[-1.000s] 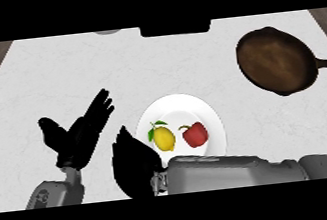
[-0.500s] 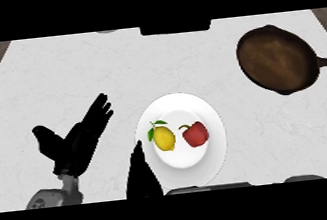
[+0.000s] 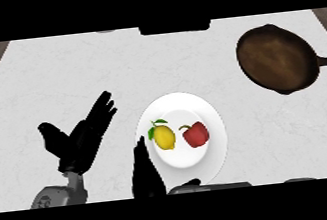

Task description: Pick the lemon from the plate and place it in the pan

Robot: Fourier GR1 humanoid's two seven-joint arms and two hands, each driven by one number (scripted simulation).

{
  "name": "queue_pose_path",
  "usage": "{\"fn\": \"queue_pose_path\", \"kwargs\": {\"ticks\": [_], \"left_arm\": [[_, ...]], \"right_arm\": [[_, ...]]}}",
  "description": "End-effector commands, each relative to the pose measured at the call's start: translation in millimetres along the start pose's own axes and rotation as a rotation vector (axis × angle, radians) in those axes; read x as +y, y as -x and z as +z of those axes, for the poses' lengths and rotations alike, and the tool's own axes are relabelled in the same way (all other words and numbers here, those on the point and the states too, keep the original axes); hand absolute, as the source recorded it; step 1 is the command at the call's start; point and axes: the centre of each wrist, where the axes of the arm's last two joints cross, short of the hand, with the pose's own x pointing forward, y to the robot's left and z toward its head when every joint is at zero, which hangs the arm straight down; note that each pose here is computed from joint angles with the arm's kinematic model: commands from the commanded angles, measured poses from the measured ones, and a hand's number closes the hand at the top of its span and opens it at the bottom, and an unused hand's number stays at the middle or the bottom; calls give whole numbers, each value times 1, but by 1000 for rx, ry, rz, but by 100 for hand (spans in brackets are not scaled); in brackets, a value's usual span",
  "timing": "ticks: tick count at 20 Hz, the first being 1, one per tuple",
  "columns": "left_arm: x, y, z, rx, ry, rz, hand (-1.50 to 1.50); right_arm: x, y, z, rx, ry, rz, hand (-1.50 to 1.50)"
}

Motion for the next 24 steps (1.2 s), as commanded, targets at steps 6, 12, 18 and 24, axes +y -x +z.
{"fn": "queue_pose_path", "kwargs": {"ticks": [6,12,18,24], "left_arm": [[10,-16,11,-9,-8,-1,0],[5,2,-6,-7,2,-18,0],[3,8,-4,-8,-15,-8,0],[-8,-9,13,-14,17,-4,0]], "right_arm": [[17,4,-20,65,11,50,-150],[13,28,-33,83,42,51,-150],[25,35,-45,24,67,42,150],[33,30,-49,-25,168,166,150]]}}
